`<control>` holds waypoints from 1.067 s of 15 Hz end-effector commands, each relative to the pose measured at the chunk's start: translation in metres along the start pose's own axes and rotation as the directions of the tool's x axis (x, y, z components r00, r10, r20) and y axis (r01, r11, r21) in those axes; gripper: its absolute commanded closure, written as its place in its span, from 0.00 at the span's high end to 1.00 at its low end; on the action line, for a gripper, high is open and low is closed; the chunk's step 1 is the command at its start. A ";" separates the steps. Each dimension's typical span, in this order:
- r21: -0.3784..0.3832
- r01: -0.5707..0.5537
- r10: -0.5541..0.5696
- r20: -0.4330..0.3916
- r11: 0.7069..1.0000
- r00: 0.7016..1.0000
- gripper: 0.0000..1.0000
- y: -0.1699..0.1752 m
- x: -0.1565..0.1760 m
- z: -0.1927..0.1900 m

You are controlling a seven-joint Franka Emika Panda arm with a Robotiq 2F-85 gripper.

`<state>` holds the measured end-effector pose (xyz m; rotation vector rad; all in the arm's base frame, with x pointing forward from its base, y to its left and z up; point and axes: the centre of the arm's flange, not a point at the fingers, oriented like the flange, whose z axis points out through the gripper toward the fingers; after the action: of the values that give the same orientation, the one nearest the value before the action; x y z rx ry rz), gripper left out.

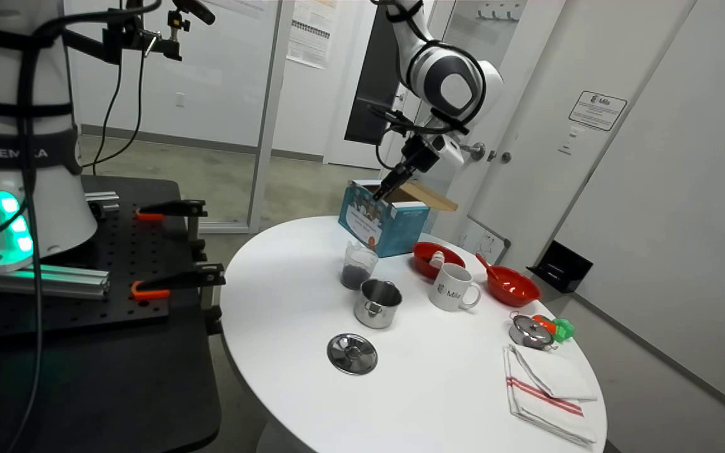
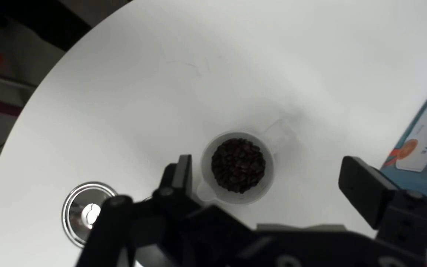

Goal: Remove the lid from the pot and put some of the object from the measuring cup into the pot, and put the lid back on

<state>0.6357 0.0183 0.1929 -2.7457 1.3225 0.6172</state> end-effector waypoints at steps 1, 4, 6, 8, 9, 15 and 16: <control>0.102 -0.170 0.168 0.028 0.980 0.985 1.00 -0.029 -0.007 0.023; 0.164 -0.310 0.306 0.051 0.936 0.951 1.00 -0.051 -0.012 0.051; 0.178 -0.410 0.406 0.064 0.894 0.912 1.00 -0.059 -0.012 0.074; 0.174 -0.504 0.497 0.082 0.846 0.864 1.00 -0.058 -0.013 0.091; 0.154 -0.549 0.541 0.093 0.822 0.836 1.00 -0.056 -0.014 0.099; 0.054 -0.675 0.665 0.136 0.735 0.735 1.00 -0.031 -0.026 0.119; 0.049 -0.684 0.673 0.136 0.728 0.727 1.00 -0.029 -0.027 0.121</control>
<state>0.6165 0.0798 0.0783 -2.1161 2.2130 0.6351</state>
